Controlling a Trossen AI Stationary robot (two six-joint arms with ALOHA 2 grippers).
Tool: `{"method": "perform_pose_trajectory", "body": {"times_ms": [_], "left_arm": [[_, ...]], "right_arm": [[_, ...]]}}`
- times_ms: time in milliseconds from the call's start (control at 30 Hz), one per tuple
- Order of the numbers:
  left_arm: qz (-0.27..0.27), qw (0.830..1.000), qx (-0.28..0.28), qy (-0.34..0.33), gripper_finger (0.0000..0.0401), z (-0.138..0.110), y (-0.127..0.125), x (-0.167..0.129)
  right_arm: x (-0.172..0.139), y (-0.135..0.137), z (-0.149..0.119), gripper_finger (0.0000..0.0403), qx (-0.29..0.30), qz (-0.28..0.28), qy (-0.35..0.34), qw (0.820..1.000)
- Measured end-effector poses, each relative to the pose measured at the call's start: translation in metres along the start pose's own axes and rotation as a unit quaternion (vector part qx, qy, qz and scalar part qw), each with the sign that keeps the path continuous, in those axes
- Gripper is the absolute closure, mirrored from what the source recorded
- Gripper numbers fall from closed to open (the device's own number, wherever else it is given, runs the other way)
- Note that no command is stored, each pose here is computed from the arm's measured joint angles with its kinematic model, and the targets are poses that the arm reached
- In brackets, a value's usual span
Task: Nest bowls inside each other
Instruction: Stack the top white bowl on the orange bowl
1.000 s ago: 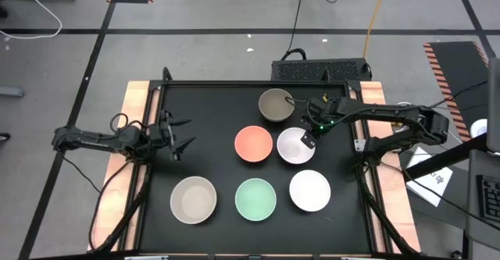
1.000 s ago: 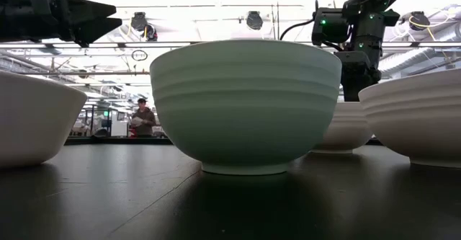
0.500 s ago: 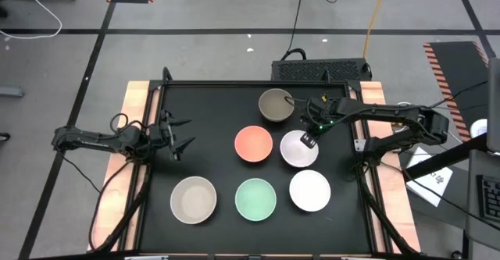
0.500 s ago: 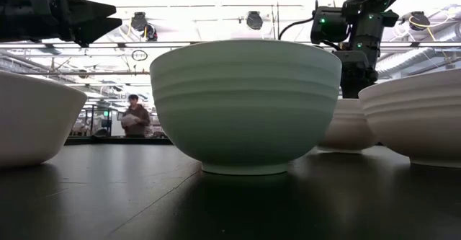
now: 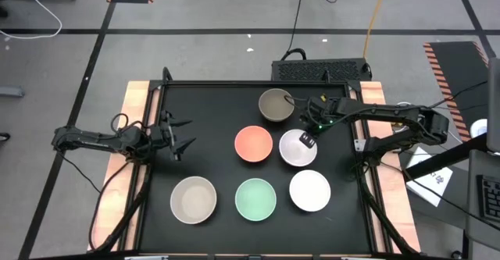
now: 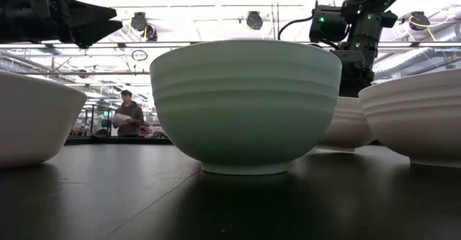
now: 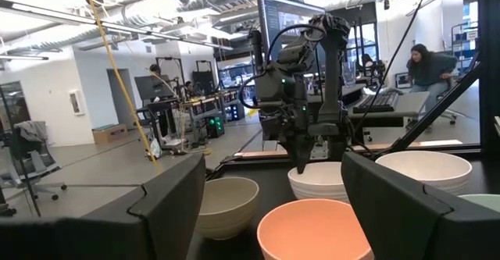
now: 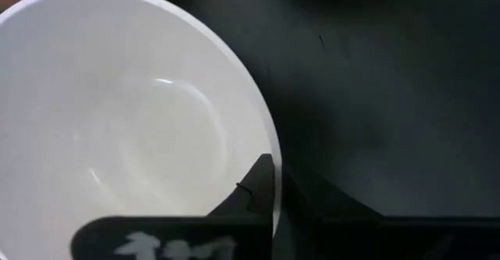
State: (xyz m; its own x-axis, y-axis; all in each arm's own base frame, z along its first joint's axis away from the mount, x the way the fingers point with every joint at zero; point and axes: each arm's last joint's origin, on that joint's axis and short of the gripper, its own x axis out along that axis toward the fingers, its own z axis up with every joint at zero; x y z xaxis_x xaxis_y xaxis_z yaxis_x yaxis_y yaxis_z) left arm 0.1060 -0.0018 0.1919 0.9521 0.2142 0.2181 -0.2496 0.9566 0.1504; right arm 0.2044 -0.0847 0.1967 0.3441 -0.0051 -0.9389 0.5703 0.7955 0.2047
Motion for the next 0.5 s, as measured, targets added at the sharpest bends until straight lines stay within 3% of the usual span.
{"method": "perform_pose_trajectory", "body": {"times_ms": [333,500], "left_arm": [[0.0,1.0,0.002,-0.001,0.0101,0.0,0.0,0.0],[0.001,1.0,0.002,-0.001,0.0098,0.0,0.0,0.0]], "right_arm": [[-0.009,0.004,0.01,0.0402,-0.062,0.021,-0.078,0.995],[-0.021,0.009,0.008,0.0402,-0.091,0.072,-0.145,0.983]]}}
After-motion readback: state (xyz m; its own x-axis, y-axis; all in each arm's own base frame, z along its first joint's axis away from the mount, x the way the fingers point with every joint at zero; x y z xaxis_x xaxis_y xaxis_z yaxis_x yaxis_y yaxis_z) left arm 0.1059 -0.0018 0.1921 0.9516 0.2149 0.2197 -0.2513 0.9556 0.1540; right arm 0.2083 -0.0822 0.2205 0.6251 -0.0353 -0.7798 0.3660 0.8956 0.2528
